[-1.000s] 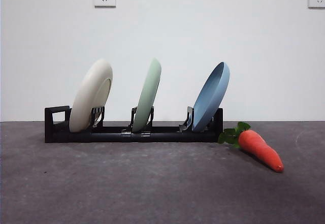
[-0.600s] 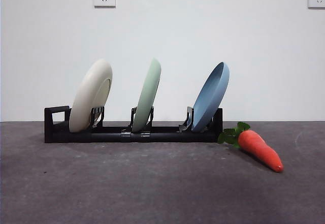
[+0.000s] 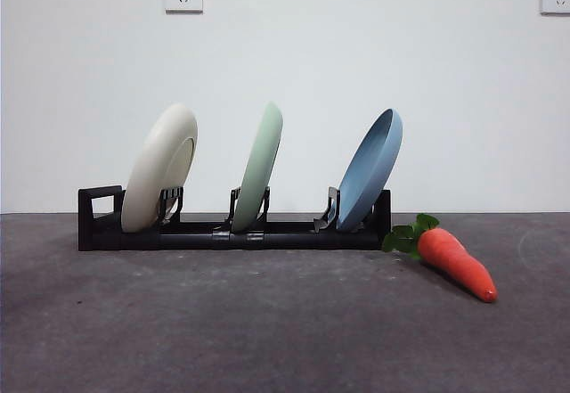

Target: Take the green plate from the plate rack,put the plate on the table,take the carrot from the table,put the carrot in the plate

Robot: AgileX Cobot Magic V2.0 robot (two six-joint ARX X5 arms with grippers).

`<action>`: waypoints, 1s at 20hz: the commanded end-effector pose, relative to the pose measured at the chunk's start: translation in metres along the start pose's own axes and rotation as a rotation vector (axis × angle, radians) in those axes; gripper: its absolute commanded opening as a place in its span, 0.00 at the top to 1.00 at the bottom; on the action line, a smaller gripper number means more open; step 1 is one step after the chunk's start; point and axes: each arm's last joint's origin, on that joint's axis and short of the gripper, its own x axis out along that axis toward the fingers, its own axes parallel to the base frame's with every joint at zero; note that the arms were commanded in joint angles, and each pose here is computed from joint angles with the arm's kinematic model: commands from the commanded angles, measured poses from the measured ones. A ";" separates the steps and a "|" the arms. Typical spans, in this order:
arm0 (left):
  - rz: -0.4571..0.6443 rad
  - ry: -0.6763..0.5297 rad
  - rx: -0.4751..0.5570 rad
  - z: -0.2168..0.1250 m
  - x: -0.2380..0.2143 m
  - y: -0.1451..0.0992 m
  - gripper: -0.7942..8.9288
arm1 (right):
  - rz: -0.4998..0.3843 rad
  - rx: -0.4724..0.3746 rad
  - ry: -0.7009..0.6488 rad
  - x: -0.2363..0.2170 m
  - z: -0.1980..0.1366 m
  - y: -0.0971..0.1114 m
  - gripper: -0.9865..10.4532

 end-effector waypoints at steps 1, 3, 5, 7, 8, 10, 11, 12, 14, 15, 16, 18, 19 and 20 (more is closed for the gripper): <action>-0.013 0.055 0.036 -0.003 0.001 0.000 0.93 | 0.004 -0.029 0.013 0.001 0.000 0.000 0.92; -0.011 0.077 0.021 -0.004 0.001 0.000 0.92 | 0.003 -0.031 0.006 0.001 0.001 0.000 0.90; -0.010 0.082 0.008 -0.004 0.002 0.001 0.76 | 0.003 -0.016 0.001 0.001 0.002 0.000 0.79; -0.011 0.090 -0.004 -0.004 0.003 0.002 0.40 | 0.002 0.006 -0.004 0.001 0.002 0.000 0.46; -0.012 0.090 -0.004 -0.003 0.003 0.001 0.32 | 0.002 0.013 -0.004 0.001 0.002 0.000 0.34; -0.021 0.096 -0.002 -0.003 0.004 0.002 0.33 | 0.002 0.022 -0.004 0.001 0.002 0.000 0.32; -0.024 0.103 -0.002 -0.001 0.005 0.002 0.33 | 0.002 0.022 -0.004 0.001 0.002 0.000 0.32; -0.028 0.110 -0.003 0.001 0.007 0.002 0.33 | 0.002 0.022 -0.004 0.001 0.002 0.000 0.32; -0.036 0.120 -0.004 0.009 0.010 0.003 0.33 | 0.002 0.022 -0.004 0.001 0.002 0.000 0.32; -0.040 0.119 0.000 0.014 0.012 0.004 0.33 | 0.002 0.025 -0.005 0.001 0.002 0.000 0.32; -0.045 0.114 0.009 0.019 0.014 0.005 0.33 | 0.002 0.026 -0.005 0.001 0.002 0.000 0.32; -0.065 0.102 0.032 0.034 0.019 0.005 0.33 | 0.002 0.026 -0.004 0.001 0.002 0.000 0.32; -0.080 0.100 0.042 0.043 0.024 0.006 0.33 | 0.002 0.030 -0.001 0.002 0.003 -0.001 0.32; -0.097 0.101 0.044 0.051 0.030 0.006 0.33 | 0.003 0.031 0.001 0.002 0.003 -0.001 0.32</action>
